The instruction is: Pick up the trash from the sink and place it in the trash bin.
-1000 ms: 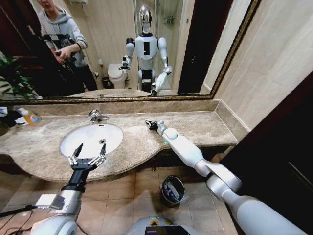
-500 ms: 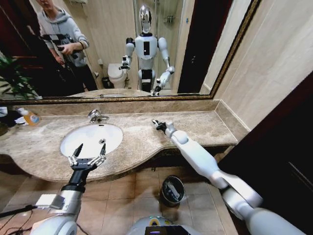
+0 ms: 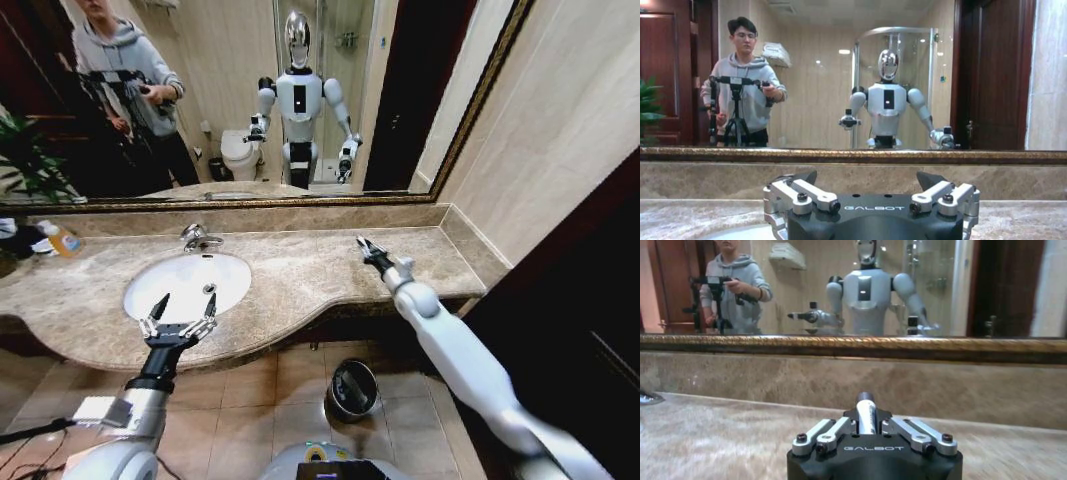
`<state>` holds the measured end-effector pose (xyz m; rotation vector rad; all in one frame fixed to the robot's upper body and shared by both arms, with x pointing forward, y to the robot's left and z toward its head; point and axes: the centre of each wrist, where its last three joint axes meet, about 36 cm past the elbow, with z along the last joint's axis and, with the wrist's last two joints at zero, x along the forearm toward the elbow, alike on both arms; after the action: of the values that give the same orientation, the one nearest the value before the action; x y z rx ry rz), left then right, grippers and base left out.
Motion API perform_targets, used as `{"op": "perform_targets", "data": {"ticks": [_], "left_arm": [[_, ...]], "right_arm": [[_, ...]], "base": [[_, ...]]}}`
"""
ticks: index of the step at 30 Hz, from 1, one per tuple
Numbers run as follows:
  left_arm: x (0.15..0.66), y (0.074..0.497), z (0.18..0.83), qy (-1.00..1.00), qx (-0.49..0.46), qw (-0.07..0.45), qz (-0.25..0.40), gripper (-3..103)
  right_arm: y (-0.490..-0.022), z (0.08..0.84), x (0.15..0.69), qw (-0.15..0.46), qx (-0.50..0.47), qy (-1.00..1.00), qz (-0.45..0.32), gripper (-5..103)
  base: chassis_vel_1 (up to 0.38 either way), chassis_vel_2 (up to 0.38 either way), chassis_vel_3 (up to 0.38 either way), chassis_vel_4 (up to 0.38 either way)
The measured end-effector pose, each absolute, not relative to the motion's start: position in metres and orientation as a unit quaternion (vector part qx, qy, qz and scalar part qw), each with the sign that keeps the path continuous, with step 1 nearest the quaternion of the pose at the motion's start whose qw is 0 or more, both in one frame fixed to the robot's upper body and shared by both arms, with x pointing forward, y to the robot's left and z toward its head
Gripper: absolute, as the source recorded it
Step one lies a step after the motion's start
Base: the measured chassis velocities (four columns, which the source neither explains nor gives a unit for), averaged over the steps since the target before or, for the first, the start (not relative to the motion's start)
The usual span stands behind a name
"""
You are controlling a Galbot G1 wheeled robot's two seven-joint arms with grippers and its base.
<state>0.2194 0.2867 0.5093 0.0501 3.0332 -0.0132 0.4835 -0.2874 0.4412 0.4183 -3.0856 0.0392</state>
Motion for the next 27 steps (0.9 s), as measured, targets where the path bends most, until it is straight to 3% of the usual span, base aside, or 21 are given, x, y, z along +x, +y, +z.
{"op": "perform_targets", "data": {"ticks": [9,15,20,27], "left_arm": [[0.219,0.287,0.509,0.998,0.016,0.054,-0.004,100],[0.219,0.287,0.509,0.998,0.017,0.054,-0.004,100],[0.219,0.287,0.509,0.998,0.016,0.054,-0.004,100],[0.219,0.287,0.509,0.998,0.016,0.054,-0.004,100]], "right_arm": [[-0.302,0.445,0.434,-0.006,0.111,-0.994,-0.01,15],[-0.299,0.415,0.358,-0.015,0.069,-0.997,-0.013,15],[-0.288,0.371,0.301,0.014,0.051,-0.998,-0.018,15],[-0.281,0.344,0.273,0.046,0.06,-0.997,-0.015,15]], "base": [[0.0,0.0,0.0,0.0],[0.0,0.0,0.0,0.0],[0.0,0.0,0.0,0.0],[0.0,0.0,0.0,0.0]]}}
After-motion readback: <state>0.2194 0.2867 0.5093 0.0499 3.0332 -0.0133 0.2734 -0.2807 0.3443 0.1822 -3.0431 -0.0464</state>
